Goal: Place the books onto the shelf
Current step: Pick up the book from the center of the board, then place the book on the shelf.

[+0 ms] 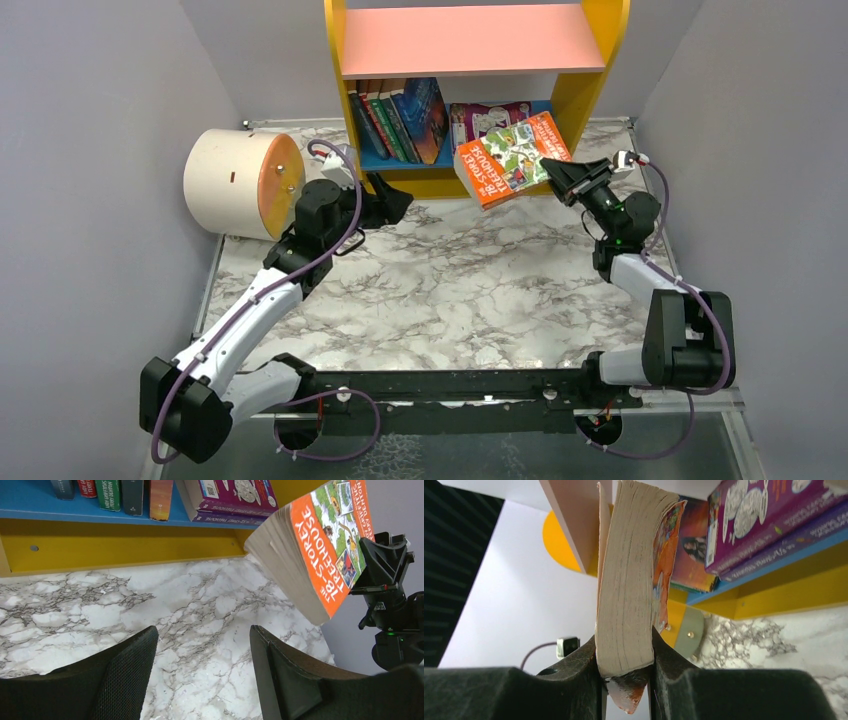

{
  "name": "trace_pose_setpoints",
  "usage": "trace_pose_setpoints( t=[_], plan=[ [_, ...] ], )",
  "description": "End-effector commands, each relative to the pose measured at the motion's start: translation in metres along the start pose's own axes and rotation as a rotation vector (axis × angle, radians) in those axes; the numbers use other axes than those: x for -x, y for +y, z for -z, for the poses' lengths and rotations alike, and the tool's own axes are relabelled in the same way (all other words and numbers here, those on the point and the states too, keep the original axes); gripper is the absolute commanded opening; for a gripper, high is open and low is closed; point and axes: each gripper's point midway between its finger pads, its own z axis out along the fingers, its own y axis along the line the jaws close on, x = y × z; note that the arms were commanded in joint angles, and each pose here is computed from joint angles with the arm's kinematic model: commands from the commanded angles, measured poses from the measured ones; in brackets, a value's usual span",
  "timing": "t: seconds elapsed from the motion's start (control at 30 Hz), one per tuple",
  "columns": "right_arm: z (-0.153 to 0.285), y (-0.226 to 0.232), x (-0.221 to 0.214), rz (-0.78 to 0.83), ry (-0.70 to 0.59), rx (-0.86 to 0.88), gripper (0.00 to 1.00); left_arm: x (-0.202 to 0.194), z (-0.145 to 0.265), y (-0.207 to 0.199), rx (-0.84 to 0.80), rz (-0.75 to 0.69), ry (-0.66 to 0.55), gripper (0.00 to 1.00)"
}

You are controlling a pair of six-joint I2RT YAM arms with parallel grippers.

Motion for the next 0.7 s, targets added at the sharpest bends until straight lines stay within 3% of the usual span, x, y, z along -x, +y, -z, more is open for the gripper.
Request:
trace_pose_setpoints(
  t=[0.0,0.33,0.67],
  plan=[
    [-0.010,0.054,0.039,0.026,-0.162,0.166,0.01,0.007,0.007,-0.008,-0.023,0.015,-0.024,0.61],
    [-0.029,0.052,0.070,-0.002,-0.269,0.108,0.01,0.022,0.005,-0.024,-0.056,0.010,-0.027,0.61],
    [-0.061,0.053,0.073,-0.005,-0.331,0.095,0.01,0.049,-0.003,-0.048,-0.106,-0.017,-0.046,0.61]
  ],
)
